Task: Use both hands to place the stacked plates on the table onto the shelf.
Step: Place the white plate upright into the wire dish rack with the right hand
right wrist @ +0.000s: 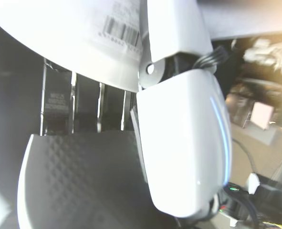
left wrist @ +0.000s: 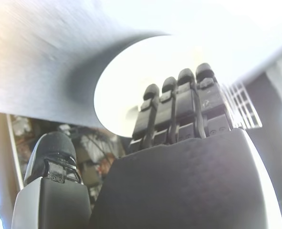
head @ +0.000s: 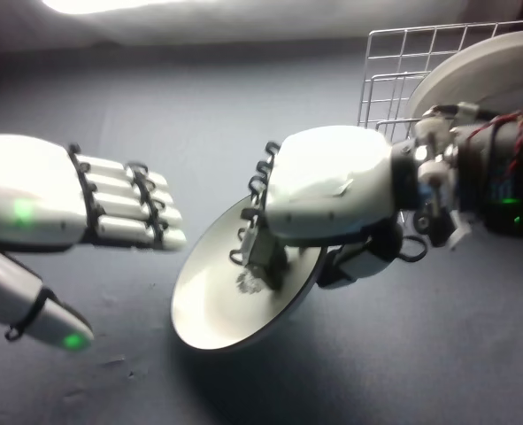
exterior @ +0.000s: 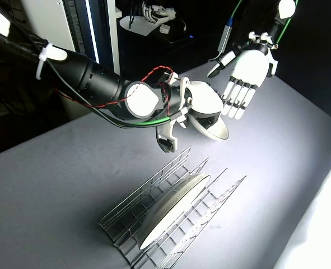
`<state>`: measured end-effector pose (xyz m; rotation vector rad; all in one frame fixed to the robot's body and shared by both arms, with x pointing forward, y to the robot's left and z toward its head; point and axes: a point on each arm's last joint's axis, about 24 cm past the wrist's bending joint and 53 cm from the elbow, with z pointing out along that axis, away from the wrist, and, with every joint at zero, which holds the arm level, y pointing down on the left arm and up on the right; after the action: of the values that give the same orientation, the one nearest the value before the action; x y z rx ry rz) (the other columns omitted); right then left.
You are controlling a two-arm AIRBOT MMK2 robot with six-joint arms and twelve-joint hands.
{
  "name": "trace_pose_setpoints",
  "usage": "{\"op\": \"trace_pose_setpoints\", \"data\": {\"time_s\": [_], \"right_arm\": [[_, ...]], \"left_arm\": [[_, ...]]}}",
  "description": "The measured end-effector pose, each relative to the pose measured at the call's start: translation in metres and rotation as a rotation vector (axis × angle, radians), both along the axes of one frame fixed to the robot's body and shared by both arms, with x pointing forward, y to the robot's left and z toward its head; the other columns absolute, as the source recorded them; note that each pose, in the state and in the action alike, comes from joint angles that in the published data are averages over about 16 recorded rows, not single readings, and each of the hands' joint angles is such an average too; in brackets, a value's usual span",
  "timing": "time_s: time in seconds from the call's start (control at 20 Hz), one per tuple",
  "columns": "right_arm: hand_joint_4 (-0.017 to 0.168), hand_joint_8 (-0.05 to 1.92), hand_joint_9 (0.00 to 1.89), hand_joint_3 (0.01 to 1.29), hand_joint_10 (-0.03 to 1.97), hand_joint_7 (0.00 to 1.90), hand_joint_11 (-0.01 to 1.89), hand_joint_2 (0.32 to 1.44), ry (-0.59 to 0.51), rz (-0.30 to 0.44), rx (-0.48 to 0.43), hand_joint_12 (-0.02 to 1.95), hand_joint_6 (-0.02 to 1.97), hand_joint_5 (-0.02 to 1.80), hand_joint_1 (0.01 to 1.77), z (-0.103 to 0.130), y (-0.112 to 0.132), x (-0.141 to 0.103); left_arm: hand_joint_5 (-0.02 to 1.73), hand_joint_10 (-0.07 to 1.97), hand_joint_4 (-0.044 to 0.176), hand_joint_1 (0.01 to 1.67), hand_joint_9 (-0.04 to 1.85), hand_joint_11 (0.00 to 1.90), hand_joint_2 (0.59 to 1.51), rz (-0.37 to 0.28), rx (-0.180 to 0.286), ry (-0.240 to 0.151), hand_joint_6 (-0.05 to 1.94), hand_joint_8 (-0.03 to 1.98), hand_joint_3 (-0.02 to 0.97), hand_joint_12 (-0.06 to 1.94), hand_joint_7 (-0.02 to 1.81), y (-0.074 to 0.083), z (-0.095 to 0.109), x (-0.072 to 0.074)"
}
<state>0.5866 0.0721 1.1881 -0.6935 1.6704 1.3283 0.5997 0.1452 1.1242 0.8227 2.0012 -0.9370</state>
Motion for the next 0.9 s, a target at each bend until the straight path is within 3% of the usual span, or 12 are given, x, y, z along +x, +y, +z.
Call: {"op": "trace_pose_setpoints", "data": {"time_s": [0.4,0.9], "right_arm": [[-0.004,0.57,1.07,0.01,0.96,1.14,0.95,0.94,0.125,-0.069,0.138,1.02,0.74,1.04,1.42,0.041,-0.022,-0.004],[-0.005,0.55,1.09,0.01,0.89,1.19,0.96,0.97,0.269,-0.152,0.301,0.99,0.71,1.04,1.41,0.084,-0.048,-0.001]], "left_arm": [[0.07,0.01,-0.002,0.01,0.02,0.02,1.13,0.04,-0.041,-0.052,0.02,0.0,0.021,0.0,0.05,0.02,0.032,0.015],[0.05,0.01,-0.001,0.02,0.02,0.02,1.131,0.071,-0.046,-0.069,0.02,0.0,0.021,0.0,0.04,0.038,0.042,0.025]]}}
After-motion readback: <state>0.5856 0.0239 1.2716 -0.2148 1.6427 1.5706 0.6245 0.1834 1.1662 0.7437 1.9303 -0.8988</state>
